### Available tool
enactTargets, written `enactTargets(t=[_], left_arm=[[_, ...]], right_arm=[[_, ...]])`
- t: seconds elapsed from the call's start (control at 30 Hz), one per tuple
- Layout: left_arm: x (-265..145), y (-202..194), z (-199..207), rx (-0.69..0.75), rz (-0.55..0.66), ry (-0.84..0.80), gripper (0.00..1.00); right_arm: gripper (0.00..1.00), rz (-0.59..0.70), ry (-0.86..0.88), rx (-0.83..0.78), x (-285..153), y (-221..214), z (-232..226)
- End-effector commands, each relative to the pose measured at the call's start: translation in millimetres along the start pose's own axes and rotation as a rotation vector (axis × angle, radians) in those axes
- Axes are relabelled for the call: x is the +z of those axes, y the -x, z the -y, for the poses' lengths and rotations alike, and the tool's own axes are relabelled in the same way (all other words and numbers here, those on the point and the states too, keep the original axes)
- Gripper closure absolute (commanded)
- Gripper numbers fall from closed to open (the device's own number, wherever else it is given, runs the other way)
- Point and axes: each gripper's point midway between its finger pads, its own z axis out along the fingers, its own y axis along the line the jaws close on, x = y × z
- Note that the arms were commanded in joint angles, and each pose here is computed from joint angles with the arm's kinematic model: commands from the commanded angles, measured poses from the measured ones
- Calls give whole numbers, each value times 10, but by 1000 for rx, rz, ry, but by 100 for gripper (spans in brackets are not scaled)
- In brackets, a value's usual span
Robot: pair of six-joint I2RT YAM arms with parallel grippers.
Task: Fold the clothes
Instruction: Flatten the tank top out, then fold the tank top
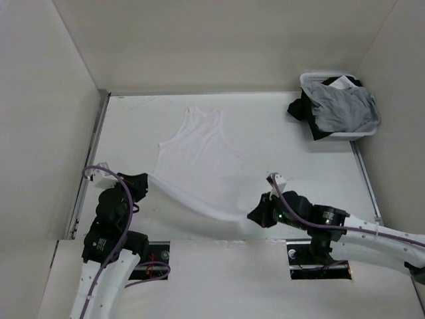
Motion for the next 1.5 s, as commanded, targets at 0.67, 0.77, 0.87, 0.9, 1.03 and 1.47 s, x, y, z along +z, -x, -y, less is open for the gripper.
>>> enactTargets(t=[0.67,0.77,0.87,0.9,1.03,1.47], left_arm=[[1485,447,-55,-107,165,224,99],[1905,437,-44,-111,141,220,99],[2302,389,-11,-106,117,215,99],[2427,377,-19,-100,111,218,99],[2919,229,-35,-82,52,219,98],[3857,-43,-163,-42,-29,236,85]], right_arm=[[99,313,-113,73,745,2176,439],[99,323,-130,87,980,2489,622],[99,331,-149,110,1246,2787,857],[99,332,-152,121,1325,2876,921],[99,298,-172,145,1669,3078,1218],[85,269,-265,225,2276,3302,1945]])
